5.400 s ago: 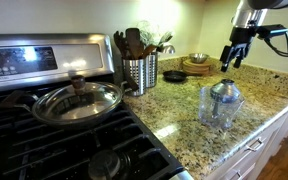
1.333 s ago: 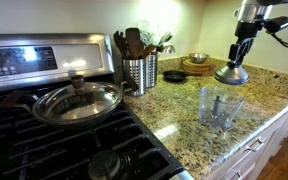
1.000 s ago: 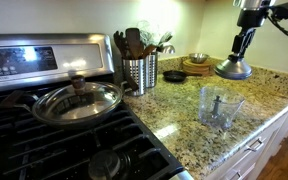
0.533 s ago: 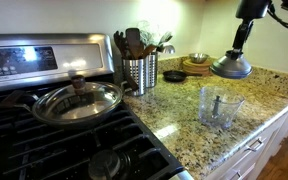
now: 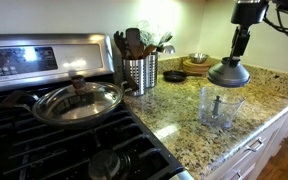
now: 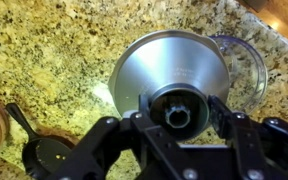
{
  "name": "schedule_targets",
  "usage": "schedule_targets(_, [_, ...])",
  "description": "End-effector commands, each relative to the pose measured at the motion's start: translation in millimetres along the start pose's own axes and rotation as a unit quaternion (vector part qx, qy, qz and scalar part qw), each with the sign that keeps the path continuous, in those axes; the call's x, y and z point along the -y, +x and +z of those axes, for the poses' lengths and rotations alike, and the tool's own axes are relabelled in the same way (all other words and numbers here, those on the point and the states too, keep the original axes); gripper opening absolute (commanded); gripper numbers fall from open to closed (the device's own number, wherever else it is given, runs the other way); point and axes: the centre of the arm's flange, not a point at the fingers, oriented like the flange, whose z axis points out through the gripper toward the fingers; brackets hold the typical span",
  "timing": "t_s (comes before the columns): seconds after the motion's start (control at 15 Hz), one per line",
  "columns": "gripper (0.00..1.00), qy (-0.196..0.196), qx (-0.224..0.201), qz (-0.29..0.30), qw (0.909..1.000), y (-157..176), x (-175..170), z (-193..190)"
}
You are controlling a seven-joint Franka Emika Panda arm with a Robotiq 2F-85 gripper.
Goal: Put the slicer in the container then put the grey cover on top of the container
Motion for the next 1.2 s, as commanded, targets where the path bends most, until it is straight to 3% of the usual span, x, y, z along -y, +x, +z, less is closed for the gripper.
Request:
schedule_targets(0.0, [0.35, 0.014, -0.002, -0.037, 0.9992, -15.2, 15.0, -4.9])
schedule_targets(0.6, [0.35, 0.049, -0.013, -0.049, 0.9975, -21.4, 45.8, -2.0])
schedule_targets(1.13, [0.35, 0.039, -0.029, -0.067, 0.9966, -19.8, 67.3, 8.2])
